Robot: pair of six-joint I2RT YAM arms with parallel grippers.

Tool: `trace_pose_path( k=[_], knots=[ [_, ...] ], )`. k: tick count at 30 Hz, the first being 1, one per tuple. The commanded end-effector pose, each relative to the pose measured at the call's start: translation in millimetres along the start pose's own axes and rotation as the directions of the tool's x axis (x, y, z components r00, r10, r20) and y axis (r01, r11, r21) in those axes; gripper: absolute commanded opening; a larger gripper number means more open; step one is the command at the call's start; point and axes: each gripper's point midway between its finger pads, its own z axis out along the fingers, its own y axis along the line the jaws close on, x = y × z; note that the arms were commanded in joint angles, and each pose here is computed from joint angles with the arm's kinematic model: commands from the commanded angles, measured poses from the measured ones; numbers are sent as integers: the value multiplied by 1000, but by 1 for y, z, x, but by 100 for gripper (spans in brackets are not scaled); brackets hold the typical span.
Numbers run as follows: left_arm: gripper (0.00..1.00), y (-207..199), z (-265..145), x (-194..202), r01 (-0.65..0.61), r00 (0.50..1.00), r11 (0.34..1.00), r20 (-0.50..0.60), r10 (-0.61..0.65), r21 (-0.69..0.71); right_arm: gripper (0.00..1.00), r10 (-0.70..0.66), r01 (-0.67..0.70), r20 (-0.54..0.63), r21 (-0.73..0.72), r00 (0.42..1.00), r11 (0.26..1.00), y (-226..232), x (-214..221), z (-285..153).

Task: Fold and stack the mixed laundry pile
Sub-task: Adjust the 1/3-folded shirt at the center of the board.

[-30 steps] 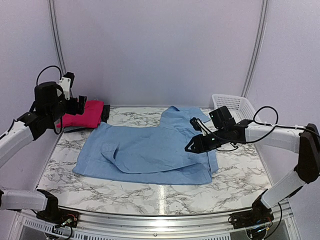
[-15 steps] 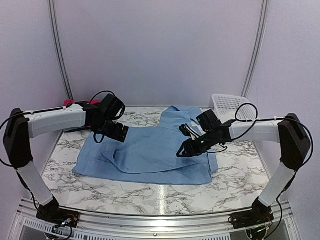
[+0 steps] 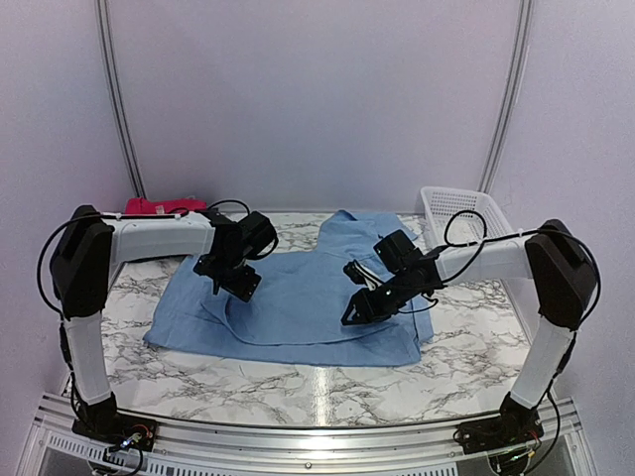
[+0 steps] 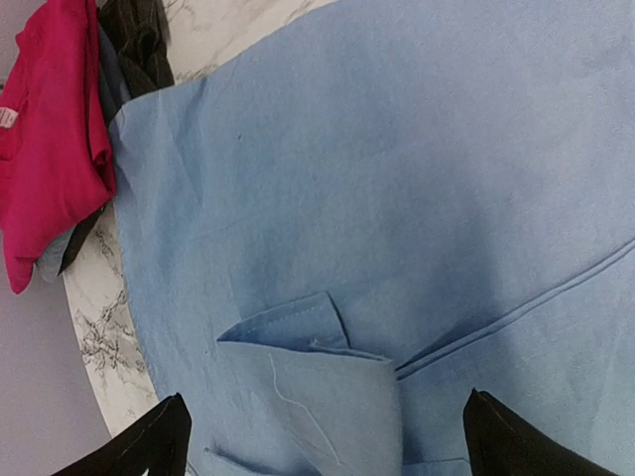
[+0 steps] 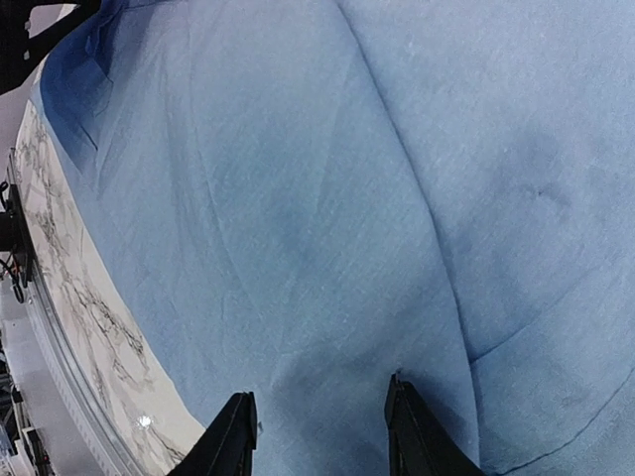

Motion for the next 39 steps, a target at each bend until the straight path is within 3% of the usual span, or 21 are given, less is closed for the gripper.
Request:
trace_pose_path(
  k=[1, 6, 12, 16, 21, 24, 31, 39],
  knots=[
    [99, 31, 10, 35, -11, 994, 993, -111, -3, -121, 41, 15, -15, -24, 11, 1000, 1000, -6, 13, 9],
    [99, 68, 7, 62, 95, 981, 976, -149, -126, -196, 40, 30, -28, -58, 27, 998, 999, -16, 29, 13],
    [99, 81, 3, 97, 279, 937, 953, -184, -298, -122, 40, 21, -20, -45, 13, 999, 1000, -12, 25, 8],
    [99, 71, -1, 104, 413, 899, 910, -171, -402, 28, 40, 3, -4, -31, -20, 1000, 1000, -2, 18, 0],
    [98, 55, -19, 84, 552, 828, 759, -122, -547, 345, 40, -16, 16, -12, -28, 1000, 999, 4, 10, -14],
    [95, 54, -18, 85, 595, 792, 689, -152, -592, 414, 41, -12, 12, -1, -22, 1000, 1000, 1, 9, -24],
    [87, 58, 0, 94, 633, 767, 660, -211, -606, 404, 41, 21, -21, 22, -7, 1000, 1000, -9, 14, -40],
    [87, 70, 21, 96, 723, 686, 588, -278, -672, 363, 41, 36, -36, 8, 12, 999, 999, -19, 25, -38]
  ],
)
